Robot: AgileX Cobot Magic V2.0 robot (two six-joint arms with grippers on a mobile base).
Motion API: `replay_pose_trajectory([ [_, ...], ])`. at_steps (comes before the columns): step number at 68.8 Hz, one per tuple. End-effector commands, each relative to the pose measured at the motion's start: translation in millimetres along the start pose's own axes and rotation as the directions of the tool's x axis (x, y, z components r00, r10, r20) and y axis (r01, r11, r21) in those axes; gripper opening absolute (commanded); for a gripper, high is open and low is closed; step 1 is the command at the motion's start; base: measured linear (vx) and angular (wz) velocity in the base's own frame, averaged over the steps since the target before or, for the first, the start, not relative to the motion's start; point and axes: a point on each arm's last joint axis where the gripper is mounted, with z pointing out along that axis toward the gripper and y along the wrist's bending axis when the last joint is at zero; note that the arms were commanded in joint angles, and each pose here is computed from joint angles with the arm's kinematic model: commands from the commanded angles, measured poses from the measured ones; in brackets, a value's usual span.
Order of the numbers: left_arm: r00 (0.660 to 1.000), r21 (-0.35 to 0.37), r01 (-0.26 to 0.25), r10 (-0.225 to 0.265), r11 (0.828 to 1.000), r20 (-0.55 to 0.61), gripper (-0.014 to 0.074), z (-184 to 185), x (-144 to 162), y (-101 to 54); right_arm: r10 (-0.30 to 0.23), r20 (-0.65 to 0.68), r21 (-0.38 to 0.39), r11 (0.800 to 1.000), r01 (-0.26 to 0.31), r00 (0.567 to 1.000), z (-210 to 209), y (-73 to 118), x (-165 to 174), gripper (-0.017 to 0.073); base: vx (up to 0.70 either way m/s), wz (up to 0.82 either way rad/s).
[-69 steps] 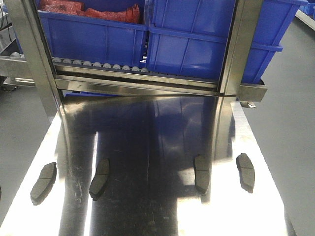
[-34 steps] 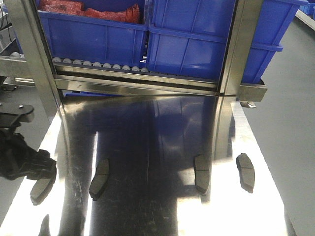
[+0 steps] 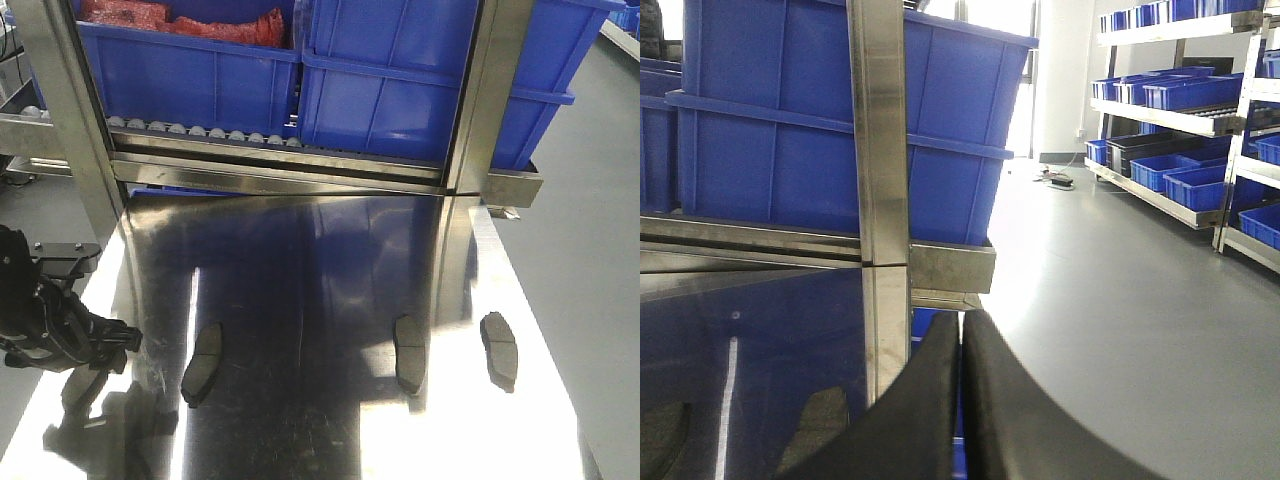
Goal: Move and align brake pads A on conveyor
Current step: 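Lower the left gripper onto the brake pad nearest it and close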
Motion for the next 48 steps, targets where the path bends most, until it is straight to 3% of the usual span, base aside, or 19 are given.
replay_pose_trajectory([
  [1, 0.994, 0.010, 0.030, -0.031, 0.999, 0.106, 0.0532, -13.0, -13.0, -2.6, -0.017, 0.074, 0.004, 1.000, 0.017, 0.997, -0.8, 0.1, -3.9, -0.0011, 0.00, 0.00],
  [26, 0.996, 0.008, 0.047, -0.048, 0.999, 0.069, 0.0514, -0.7, -20.9, -2.7, -0.017, 0.074, 0.004, 1.000, 0.017, 0.997, -0.8, 0.1, -3.9, -0.0011, 0.00, 0.00],
  [48, 0.997, -0.026, 0.023, -0.025, 0.999, -0.066, 0.0335, 12.9, -17.6, 0.0, -0.017, 0.074, 0.004, 1.000, 0.017, 0.997, -0.8, 0.1, -3.9, -0.0011, 0.00, 0.00],
])
